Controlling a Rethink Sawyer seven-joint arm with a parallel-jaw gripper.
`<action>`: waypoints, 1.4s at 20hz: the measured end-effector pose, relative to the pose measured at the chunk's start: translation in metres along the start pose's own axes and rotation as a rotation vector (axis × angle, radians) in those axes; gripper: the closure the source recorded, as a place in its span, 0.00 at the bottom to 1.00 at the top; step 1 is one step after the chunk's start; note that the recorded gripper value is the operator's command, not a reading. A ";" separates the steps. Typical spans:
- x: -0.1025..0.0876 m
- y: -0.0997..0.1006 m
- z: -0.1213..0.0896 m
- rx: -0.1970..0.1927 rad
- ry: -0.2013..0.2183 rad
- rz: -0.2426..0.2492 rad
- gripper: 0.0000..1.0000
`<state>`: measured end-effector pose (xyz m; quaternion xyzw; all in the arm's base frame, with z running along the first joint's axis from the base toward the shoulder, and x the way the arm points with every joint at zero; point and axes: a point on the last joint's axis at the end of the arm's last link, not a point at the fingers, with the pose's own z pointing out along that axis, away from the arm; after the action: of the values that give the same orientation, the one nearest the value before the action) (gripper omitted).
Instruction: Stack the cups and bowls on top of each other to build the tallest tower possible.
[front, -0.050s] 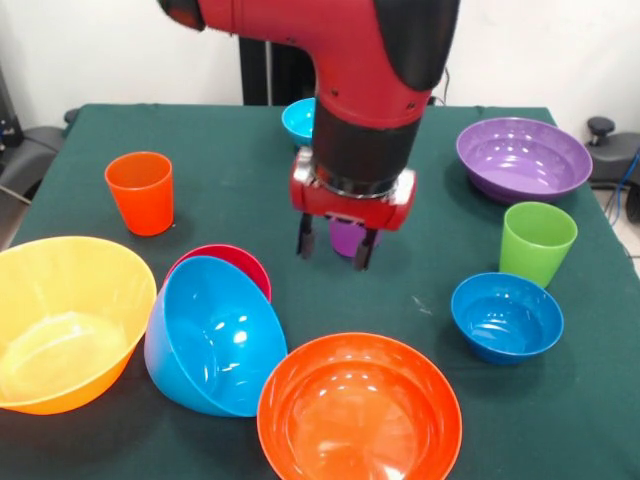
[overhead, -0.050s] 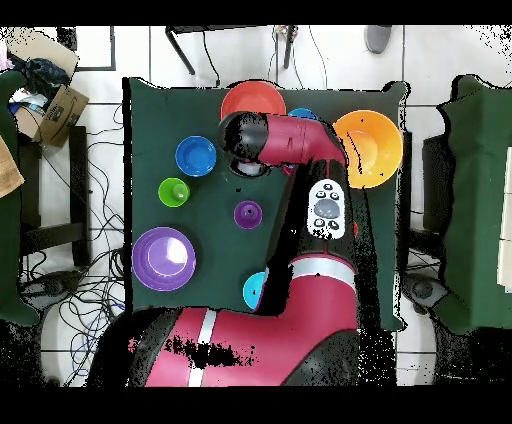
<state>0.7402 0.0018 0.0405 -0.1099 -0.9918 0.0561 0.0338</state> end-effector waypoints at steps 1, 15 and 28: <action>-0.004 -0.002 0.002 0.005 -0.006 -0.001 0.00; -0.062 -0.046 0.038 0.016 -0.046 0.055 0.00; -0.091 -0.063 0.045 0.023 -0.054 0.080 0.00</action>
<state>0.8121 -0.0841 -0.0012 -0.1474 -0.9865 0.0716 0.0060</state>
